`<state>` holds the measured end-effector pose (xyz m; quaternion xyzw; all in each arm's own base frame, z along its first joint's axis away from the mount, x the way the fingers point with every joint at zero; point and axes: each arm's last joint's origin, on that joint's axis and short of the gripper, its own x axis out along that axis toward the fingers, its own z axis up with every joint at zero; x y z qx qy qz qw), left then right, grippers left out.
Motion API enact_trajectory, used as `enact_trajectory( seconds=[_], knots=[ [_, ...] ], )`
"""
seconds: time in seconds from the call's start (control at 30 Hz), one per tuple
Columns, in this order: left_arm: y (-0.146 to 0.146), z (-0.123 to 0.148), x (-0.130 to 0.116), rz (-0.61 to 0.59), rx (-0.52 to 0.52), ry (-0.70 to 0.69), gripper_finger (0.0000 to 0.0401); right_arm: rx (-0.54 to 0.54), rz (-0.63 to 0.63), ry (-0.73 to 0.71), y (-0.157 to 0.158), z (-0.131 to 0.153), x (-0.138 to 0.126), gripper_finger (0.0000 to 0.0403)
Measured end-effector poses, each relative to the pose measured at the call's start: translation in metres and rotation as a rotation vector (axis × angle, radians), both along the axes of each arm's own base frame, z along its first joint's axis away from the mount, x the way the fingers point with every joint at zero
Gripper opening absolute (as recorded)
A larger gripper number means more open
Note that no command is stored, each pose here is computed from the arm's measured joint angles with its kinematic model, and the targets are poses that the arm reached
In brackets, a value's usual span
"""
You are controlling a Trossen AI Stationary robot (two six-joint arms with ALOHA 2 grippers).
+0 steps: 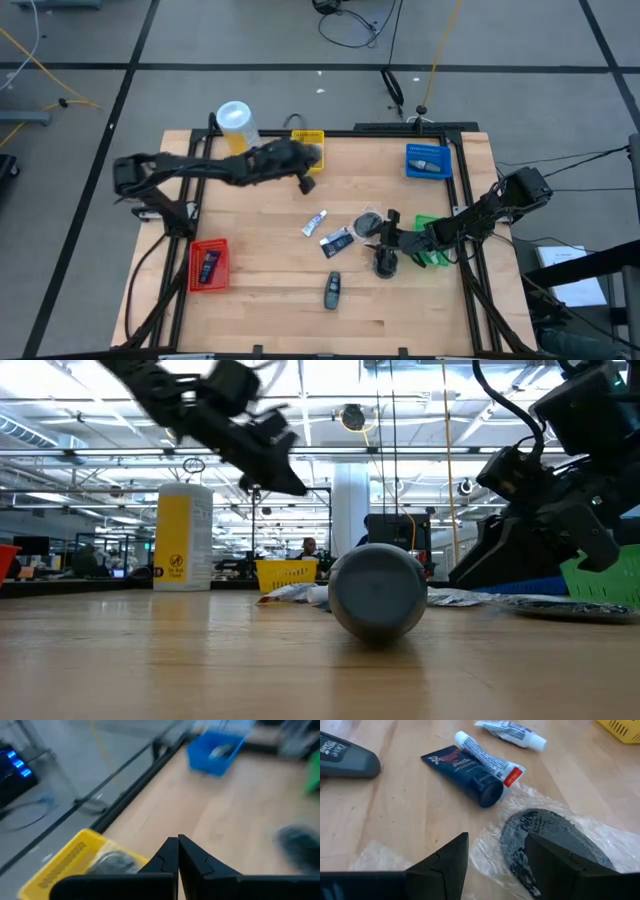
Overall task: Pick & Place Travel size toiletries
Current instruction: Put the shaving cream into the red bin
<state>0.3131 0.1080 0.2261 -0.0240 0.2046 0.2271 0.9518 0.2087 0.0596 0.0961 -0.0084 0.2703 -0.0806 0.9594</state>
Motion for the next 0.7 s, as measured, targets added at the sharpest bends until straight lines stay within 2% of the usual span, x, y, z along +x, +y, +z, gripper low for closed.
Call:
enact_trajectory(
  seconds=[0.13, 0.27, 0.43, 0.57, 0.7],
  knots=[
    [-0.022, -0.009, -0.033, -0.107, -0.030, -0.144, 0.0001, -0.003, 0.005, -0.009, 0.000, 0.001, 0.001, 0.0187],
    [-0.046, -0.024, -0.053, -0.211, -0.074, -0.206, 0.0006, -0.014, 0.023, -0.064, 0.001, 0.006, 0.004, 0.0187],
    [-0.075, -0.037, -0.056, -0.337, -0.067, -0.215, 0.0004, -0.008, 0.090, -0.171, 0.004, 0.016, 0.009, 0.0187],
    [-0.093, -0.039, -0.053, -0.417, -0.039, -0.201, 0.0002, -0.066, 0.202, -0.221, 0.010, 0.022, 0.010, 0.0188],
    [-0.109, -0.035, -0.052, -0.478, -0.022, -0.227, 0.0009, -0.082, 0.228, -0.253, 0.014, 0.025, 0.010, 0.0198]
  ],
)
